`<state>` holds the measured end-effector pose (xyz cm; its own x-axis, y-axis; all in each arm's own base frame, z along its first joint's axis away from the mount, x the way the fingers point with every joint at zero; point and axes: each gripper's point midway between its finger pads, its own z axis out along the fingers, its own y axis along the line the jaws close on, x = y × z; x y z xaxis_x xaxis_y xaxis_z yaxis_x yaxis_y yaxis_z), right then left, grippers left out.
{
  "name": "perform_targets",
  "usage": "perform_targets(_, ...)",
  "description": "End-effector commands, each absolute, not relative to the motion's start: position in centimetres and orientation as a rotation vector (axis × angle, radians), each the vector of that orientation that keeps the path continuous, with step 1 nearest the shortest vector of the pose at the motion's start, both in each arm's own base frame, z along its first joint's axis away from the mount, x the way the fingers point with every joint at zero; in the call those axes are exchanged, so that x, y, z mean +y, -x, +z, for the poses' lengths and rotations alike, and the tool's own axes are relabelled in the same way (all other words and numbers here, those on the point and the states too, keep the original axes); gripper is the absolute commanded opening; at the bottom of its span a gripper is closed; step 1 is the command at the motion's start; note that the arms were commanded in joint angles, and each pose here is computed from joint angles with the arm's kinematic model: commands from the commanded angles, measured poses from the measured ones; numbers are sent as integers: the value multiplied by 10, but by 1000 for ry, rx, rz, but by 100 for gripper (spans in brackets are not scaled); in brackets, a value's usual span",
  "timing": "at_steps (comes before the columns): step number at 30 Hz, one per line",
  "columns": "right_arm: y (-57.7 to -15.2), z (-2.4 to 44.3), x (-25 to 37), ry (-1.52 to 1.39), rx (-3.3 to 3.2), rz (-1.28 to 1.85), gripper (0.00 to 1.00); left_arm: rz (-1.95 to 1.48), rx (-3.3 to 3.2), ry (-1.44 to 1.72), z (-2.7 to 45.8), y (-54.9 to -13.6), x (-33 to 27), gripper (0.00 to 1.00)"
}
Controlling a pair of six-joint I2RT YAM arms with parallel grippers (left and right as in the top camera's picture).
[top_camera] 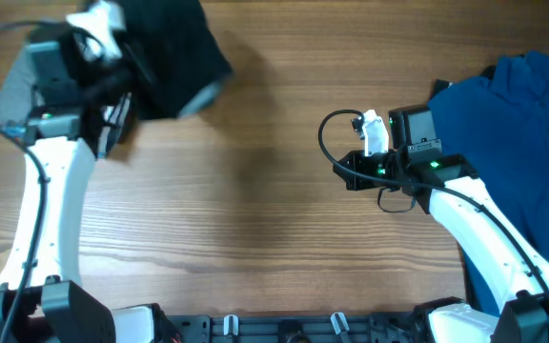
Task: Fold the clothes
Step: 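Lift the folded shorts with the left gripper onto the grey garment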
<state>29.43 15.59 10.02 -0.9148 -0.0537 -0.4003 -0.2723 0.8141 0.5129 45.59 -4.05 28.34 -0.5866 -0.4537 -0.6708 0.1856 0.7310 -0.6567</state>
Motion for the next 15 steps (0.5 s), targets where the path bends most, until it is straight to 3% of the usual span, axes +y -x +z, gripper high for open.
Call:
perform_targets(1, -292, 102, 156, 230, 2634, 827, 4, -832, 1890, 302, 290, -490, 6, 4)
perform_targets(7, -288, 100, 156, 128, 2677, 850, 4, -747, 1832, 658, 217, -527, 115, 4)
perform_targets(12, -288, 100, 156, 97, 2683, 857, 4, -700, 1844, 862, 171, -505, 190, 4)
perform_targets(13, -288, 100, 156, 97, 2682, 857, 4, -687, 1848, 880, 168, -500, 198, 8)
perform_targets(14, -288, 100, 156, 97, 2682, 857, 4, -669, 1861, 904, 162, -494, 205, 32)
perform_targets(15, -288, 100, 156, 98, 2683, 857, 4, -646, 1869, 943, 156, -490, 211, 72)
